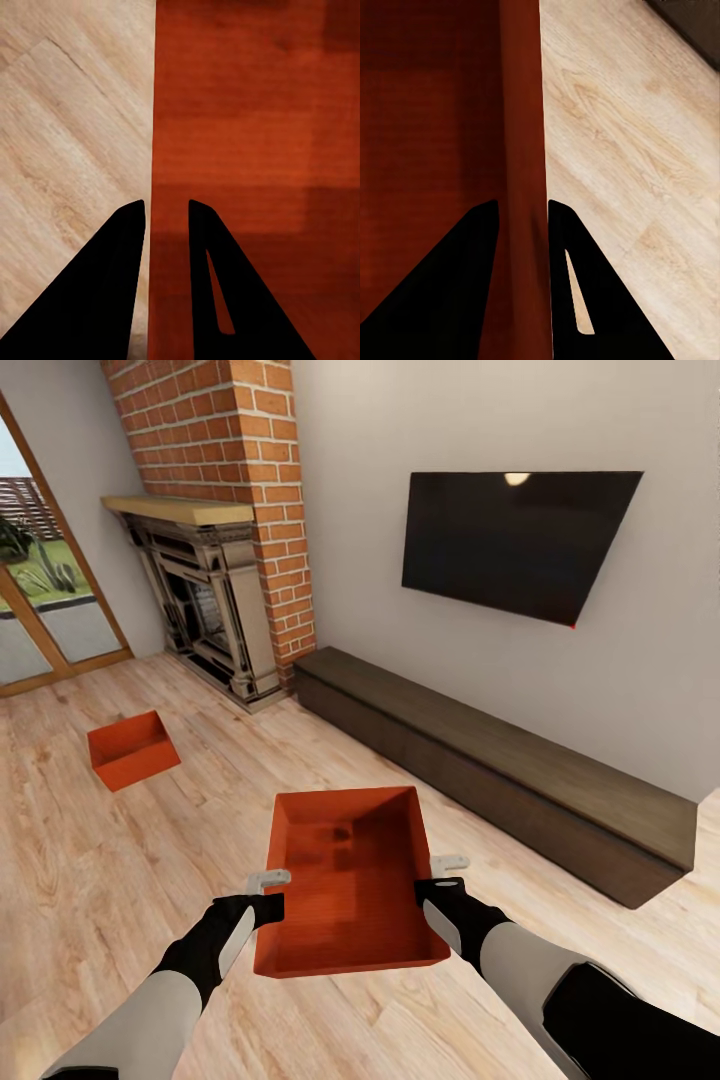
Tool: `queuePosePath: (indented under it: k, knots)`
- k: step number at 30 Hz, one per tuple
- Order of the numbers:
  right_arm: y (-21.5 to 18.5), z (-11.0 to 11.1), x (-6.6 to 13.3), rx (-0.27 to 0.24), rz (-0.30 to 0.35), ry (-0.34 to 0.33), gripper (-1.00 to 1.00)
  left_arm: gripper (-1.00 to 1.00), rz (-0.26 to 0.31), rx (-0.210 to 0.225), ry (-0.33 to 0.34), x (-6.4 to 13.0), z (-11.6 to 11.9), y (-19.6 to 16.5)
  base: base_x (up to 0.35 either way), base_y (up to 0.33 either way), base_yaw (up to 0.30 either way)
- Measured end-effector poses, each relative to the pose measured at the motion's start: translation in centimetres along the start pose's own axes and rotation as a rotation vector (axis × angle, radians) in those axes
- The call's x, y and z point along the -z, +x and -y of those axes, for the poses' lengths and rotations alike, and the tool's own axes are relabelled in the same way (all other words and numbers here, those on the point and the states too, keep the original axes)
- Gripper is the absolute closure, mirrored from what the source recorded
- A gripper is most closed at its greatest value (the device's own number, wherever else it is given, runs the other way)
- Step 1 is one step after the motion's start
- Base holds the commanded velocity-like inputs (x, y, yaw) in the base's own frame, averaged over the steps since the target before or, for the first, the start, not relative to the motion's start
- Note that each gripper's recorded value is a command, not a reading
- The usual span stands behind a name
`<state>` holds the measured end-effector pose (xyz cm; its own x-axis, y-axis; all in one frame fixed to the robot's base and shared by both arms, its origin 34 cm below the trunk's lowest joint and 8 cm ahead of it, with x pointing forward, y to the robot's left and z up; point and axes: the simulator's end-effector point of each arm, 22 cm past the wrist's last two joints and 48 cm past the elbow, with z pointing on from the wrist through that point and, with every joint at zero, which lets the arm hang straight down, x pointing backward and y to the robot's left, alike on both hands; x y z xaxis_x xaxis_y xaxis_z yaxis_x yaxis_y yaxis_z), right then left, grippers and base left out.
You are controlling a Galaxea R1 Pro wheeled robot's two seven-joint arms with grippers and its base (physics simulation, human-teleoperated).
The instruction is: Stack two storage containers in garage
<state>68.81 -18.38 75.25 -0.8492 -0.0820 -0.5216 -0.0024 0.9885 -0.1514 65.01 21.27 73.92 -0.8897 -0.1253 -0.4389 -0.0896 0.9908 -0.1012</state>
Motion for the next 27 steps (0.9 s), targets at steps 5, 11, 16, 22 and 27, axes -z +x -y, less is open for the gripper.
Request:
queuePosePath:
  k: [5, 11, 16, 22, 27]
  knots:
    - [-0.4, 0.1, 0.3, -0.001, 0.008, 0.001, 1.0, 1.0, 0.008, 0.0, 0.001, 0.3, 0.1, -0.4, 0.0, 0.0, 0.0]
    - [-0.9, 0.2, 0.6, -0.002, 0.017, 0.001, 1.0, 1.0, 0.017, -0.001, 0.002, 0.6, 0.1, -0.8, 0.0, 0.0, 0.0]
    - [-1.3, 0.2, 0.9, -0.003, 0.025, 0.002, 1.0, 1.0, 0.025, -0.001, 0.003, 0.9, 0.2, -1.2, 0.0, 0.0, 0.0]
    - [-1.7, 0.3, 1.2, -0.004, 0.034, 0.003, 1.0, 1.0, 0.034, -0.002, 0.004, 1.3, 0.3, -1.6, 0.0, 0.0, 0.0]
    - [-2.1, 0.4, 1.5, -0.006, 0.041, 0.003, 1.0, 1.0, 0.042, -0.002, 0.005, 1.6, 0.3, -1.9, 0.0, 0.0, 0.0]
